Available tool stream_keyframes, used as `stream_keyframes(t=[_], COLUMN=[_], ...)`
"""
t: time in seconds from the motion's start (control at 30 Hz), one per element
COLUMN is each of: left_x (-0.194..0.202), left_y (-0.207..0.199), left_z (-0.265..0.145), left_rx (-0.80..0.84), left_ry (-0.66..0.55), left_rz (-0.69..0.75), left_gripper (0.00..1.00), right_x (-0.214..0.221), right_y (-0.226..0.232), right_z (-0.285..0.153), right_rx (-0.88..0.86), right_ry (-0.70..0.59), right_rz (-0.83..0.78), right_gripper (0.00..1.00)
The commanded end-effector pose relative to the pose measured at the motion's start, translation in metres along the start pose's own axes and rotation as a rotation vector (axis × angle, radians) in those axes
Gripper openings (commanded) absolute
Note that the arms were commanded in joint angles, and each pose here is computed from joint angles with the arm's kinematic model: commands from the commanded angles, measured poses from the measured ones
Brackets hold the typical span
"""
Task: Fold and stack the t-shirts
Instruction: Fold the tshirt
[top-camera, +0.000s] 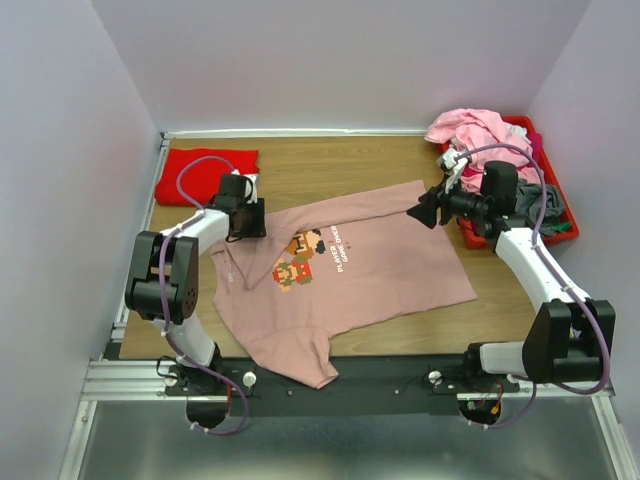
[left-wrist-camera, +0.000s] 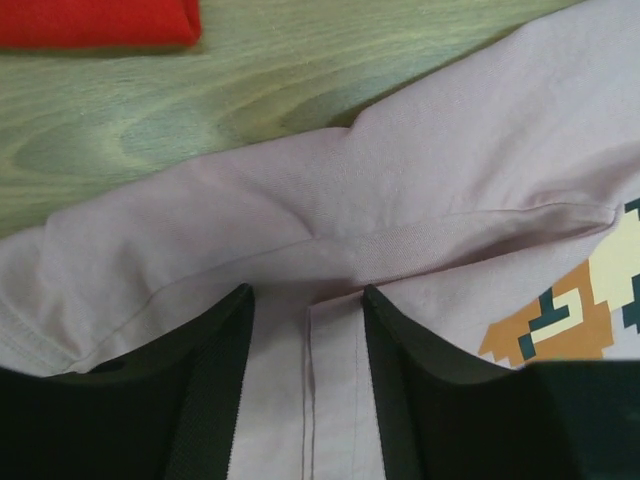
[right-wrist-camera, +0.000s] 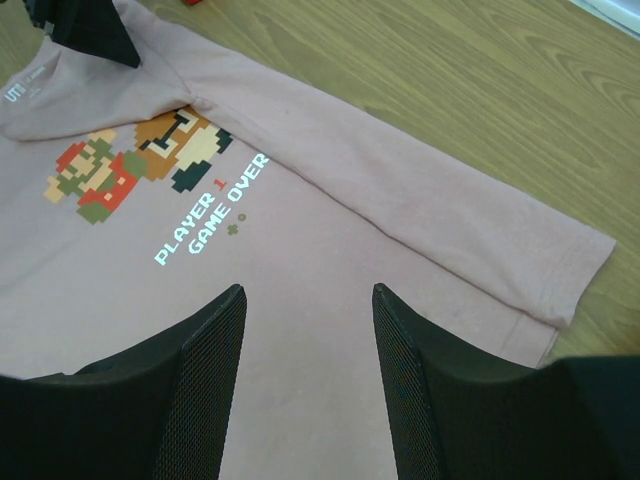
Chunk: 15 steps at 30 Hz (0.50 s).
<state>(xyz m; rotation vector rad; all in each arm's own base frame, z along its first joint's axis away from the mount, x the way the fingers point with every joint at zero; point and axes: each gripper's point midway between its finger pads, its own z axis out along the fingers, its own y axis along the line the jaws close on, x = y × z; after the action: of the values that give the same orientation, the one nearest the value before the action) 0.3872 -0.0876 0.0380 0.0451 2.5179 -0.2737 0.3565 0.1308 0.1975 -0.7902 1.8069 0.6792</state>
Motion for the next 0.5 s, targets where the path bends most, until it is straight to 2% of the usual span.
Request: stream_keyframes(t=[0.0, 0.07, 0.1, 0.23, 0.37, 0.47], left_x=[0.007, 0.008, 0.008, 0.009, 0.011, 0.012], left_y=[-0.003, -0.005, -0.006, -0.013, -0.019, -0.023], left_z=[0.006, 0.005, 0.004, 0.000, -0.006, -0.010], left_rx=[0.021, 0.033, 0.036, 0.068, 0.097, 0.118], left_ry=[0.036, 0.037, 0.037, 0.033, 0.030, 0.029], left_rz=[0.026, 0.026, 0.026, 0.026, 0.025, 0.027], left_gripper=[0.53, 0.47, 0.40, 0.23, 0.18, 0.11], right_x=[0.009, 0.009, 0.009, 0.008, 0.009, 0.009], right_y=[0.003, 0.003, 0.002, 0.001, 0.001, 0.000], right_z=[-0.004, -0.004, -0.004, -0.006, -0.005, -0.006], right_rx=[-0.011, -0.013, -0.010, -0.007, -0.007, -0.004], right_ry=[0.015, 0.013, 0.014, 0.011, 0.012, 0.013], right_rz=[0.019, 0.019, 0.020, 0.021, 0.022, 0.022], right_gripper=[0.61, 0.61, 0.61, 0.61, 0.61, 0.61])
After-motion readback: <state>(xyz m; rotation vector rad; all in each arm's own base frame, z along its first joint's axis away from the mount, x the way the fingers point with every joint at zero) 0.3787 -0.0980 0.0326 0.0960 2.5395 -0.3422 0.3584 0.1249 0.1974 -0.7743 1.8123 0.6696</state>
